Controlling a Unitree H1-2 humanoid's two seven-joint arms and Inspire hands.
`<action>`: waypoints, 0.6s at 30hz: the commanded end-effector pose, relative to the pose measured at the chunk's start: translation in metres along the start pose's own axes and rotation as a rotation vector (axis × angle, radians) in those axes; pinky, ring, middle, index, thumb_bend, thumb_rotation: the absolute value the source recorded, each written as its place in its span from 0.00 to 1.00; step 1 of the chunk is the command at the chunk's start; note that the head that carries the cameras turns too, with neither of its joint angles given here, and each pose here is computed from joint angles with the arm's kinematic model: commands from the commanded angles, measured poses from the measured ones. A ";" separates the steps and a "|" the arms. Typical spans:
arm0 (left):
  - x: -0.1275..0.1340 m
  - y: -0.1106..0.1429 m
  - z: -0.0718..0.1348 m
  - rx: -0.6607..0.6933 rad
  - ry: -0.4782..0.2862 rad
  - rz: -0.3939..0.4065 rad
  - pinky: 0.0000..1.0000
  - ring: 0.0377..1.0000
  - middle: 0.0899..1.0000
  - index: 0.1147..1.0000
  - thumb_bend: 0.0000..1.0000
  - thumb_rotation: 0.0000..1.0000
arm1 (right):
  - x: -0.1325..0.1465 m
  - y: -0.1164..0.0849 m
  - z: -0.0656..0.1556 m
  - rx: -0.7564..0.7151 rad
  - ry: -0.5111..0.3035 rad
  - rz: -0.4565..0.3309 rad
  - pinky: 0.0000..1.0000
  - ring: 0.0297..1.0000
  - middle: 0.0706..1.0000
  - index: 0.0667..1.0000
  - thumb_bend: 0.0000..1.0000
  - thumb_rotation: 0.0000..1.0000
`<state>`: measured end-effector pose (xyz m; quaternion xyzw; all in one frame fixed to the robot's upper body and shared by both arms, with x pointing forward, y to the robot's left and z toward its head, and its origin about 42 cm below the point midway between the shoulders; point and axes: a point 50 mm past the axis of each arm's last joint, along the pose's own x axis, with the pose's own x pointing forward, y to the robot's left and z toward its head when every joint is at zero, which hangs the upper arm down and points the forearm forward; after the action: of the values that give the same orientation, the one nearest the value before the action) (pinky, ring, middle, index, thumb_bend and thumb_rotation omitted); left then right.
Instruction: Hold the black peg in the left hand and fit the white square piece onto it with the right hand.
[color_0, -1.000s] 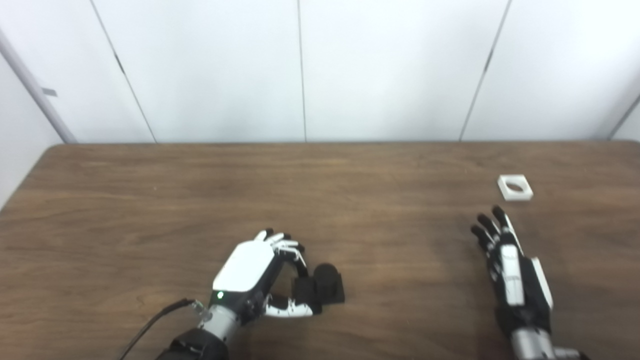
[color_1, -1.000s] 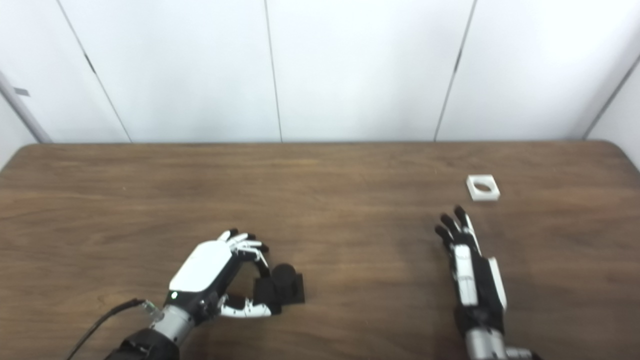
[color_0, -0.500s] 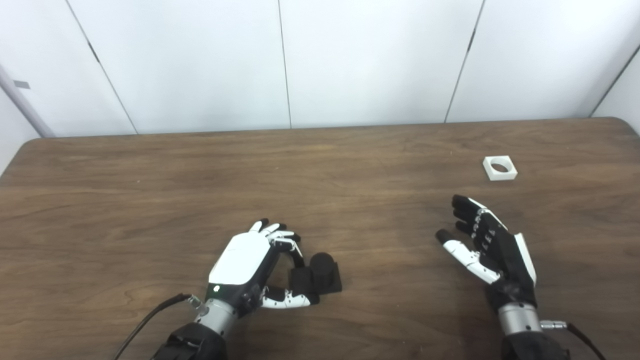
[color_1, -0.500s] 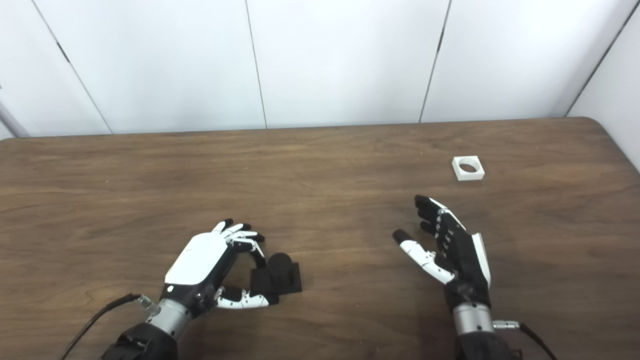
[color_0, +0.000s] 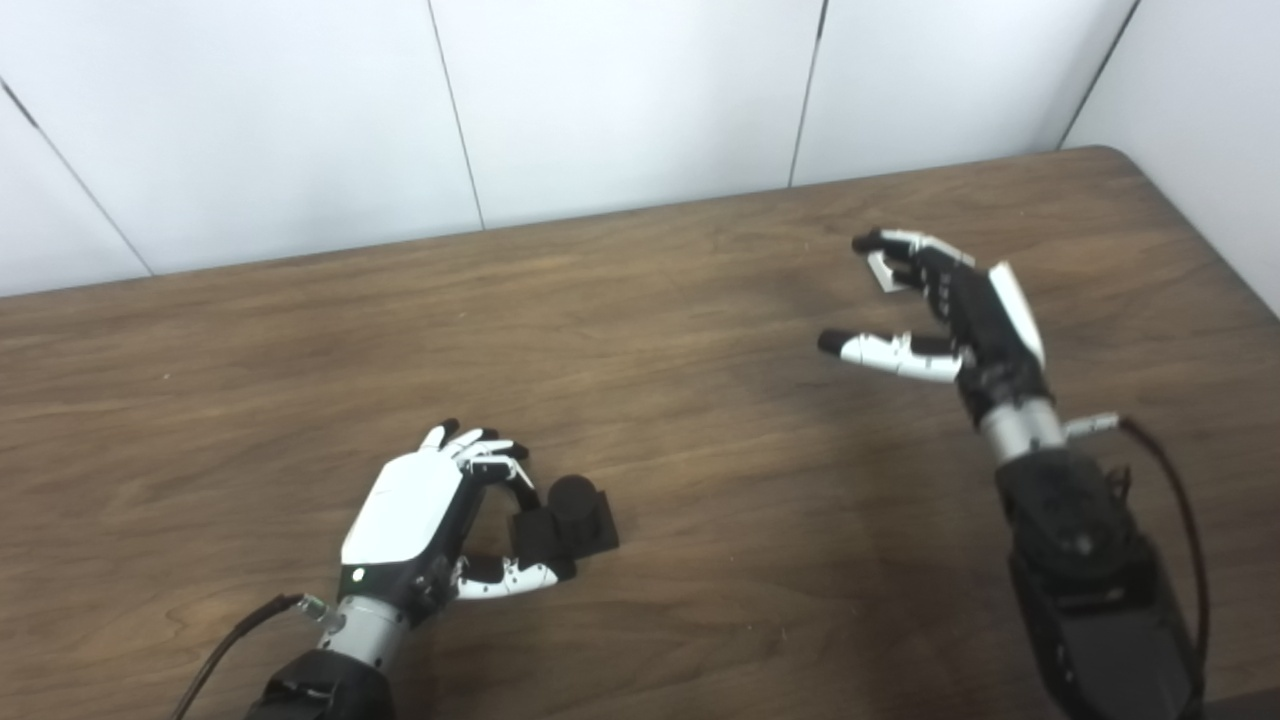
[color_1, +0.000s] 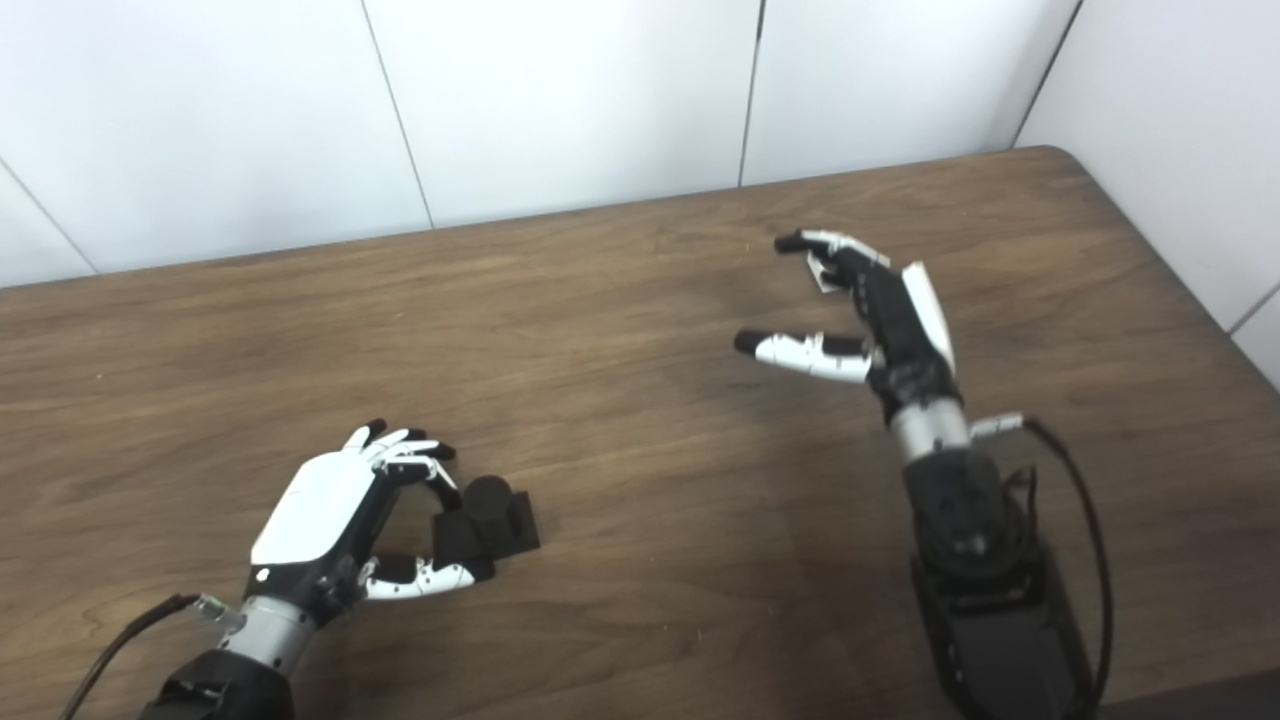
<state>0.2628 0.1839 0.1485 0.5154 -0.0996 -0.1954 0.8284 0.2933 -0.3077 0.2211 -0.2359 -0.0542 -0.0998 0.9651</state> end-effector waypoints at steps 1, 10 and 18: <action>0.001 0.003 -0.004 0.016 -0.010 -0.007 1.00 0.89 0.77 0.42 0.51 0.05 | 0.010 -0.016 0.021 -0.068 -0.065 -0.022 0.89 0.89 0.83 0.68 0.82 0.23; -0.002 0.004 -0.010 0.020 -0.011 -0.008 1.00 0.88 0.76 0.42 0.51 0.05 | 0.045 -0.044 0.028 -0.376 -0.083 0.002 0.88 0.89 0.85 0.67 0.85 0.25; -0.007 0.005 -0.014 0.025 -0.020 -0.011 1.00 0.88 0.76 0.42 0.52 0.05 | 0.091 -0.061 0.025 -0.610 -0.014 0.076 0.90 0.96 0.91 0.70 0.87 0.25</action>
<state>0.2637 0.1935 0.1484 0.5156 -0.1089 -0.2013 0.8257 0.3574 -0.3580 0.2570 -0.4915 0.0095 -0.0591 0.8688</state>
